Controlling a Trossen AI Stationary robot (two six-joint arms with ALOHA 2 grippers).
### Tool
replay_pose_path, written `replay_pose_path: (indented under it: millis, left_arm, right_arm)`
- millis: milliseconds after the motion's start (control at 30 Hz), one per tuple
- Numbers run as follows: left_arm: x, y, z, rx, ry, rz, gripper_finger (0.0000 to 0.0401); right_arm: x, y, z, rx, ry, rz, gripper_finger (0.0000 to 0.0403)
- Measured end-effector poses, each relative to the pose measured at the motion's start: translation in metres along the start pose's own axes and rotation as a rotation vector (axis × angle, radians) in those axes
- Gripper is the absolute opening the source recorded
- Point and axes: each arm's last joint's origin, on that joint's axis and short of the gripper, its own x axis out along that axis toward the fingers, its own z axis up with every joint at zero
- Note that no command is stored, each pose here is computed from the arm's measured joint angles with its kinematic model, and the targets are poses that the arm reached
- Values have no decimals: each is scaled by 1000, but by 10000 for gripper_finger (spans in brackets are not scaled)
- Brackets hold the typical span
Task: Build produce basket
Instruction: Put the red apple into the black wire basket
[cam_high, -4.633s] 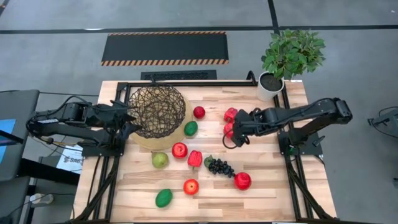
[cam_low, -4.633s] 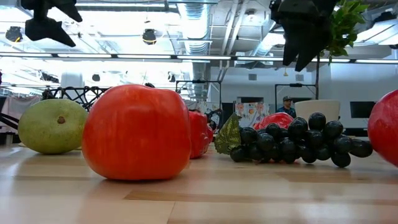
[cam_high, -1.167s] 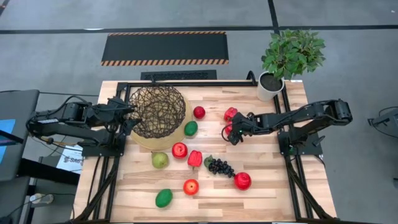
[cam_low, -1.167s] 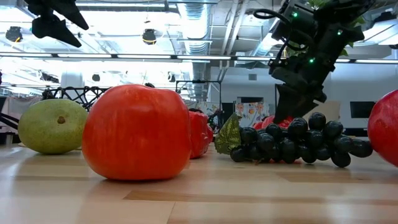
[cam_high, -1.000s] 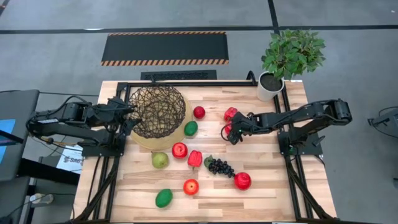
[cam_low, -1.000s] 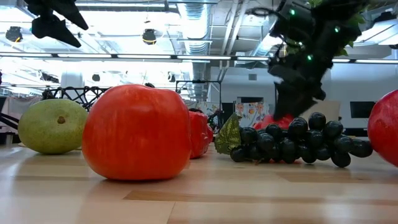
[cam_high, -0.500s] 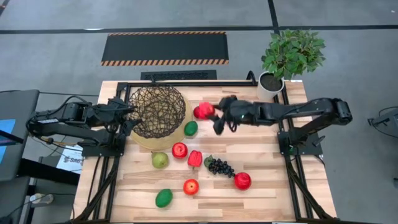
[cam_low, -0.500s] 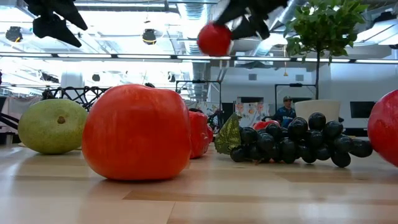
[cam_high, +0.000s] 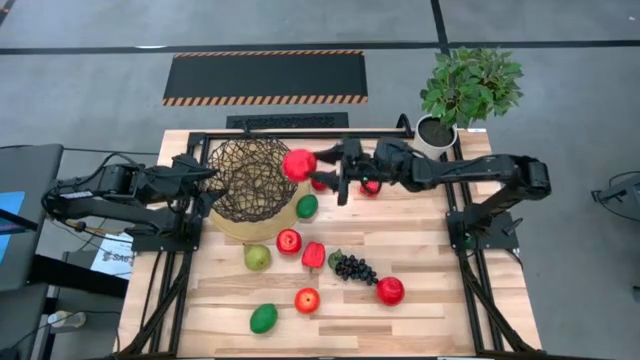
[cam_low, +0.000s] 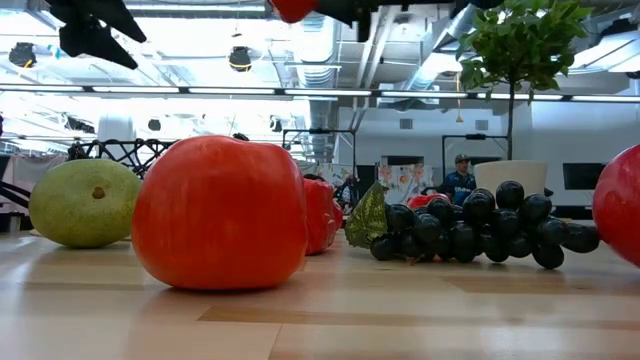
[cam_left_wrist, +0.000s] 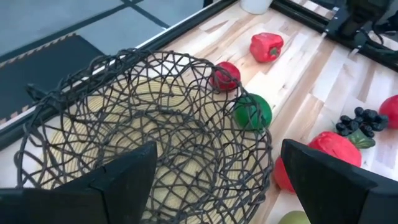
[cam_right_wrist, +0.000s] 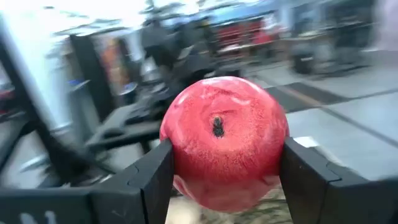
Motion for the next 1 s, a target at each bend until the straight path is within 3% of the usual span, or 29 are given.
replay_pose_path:
  millis: [333,400,667,1000]
  left_arm:
    - [-10,7,-2,8,-46,-20,330]
    - [-12,8,-2,3,-55,-24,330]
    - [-14,11,-3,0,-77,-17,330]
    - [-14,11,-3,2,-83,2,330]
  right_arm:
    - [18,-6,-22,-6,-3,309,245]
    - [24,-8,-26,8,-23,322,245]
    - [52,-48,-46,103,43,100,245]
    - [121,-91,-49,123,350,-183,245]
